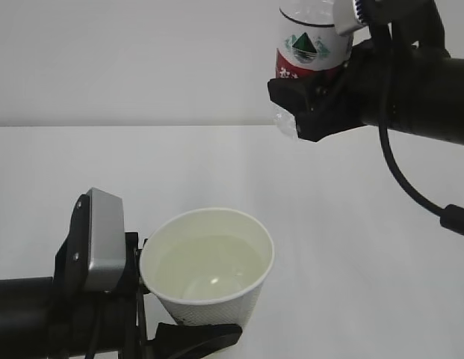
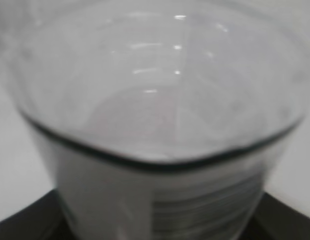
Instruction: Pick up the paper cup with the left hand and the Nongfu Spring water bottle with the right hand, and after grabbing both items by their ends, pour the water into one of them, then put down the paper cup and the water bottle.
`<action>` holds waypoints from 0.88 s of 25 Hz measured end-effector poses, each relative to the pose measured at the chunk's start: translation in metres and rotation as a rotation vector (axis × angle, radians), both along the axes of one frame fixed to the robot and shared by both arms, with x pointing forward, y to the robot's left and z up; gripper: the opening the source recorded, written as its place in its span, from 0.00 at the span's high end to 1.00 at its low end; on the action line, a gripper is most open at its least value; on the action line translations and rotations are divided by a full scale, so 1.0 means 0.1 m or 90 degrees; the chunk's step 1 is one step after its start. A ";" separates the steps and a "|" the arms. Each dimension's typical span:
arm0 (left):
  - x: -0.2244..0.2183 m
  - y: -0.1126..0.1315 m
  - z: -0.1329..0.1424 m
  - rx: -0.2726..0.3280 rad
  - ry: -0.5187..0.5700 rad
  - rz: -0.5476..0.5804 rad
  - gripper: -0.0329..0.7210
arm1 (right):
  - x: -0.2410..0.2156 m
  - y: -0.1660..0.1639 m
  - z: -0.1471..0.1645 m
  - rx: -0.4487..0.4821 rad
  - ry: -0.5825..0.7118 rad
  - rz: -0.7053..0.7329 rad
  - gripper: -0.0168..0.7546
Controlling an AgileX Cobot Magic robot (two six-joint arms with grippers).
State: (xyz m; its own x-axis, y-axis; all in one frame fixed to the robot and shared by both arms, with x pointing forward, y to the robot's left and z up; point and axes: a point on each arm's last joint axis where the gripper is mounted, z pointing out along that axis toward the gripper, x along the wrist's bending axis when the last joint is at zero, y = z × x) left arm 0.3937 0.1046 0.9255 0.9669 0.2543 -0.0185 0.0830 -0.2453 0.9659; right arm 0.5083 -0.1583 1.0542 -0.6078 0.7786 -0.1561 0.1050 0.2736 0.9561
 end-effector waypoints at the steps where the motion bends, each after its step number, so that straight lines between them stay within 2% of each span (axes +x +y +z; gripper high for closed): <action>1: 0.00 0.00 0.00 0.000 0.000 0.000 0.27 | 0.00 -0.01 -0.01 -0.002 0.003 -0.004 0.37; 22: 0.00 0.00 0.00 0.000 0.000 0.000 0.27 | 0.25 -0.68 -0.04 -0.015 0.027 -0.169 0.37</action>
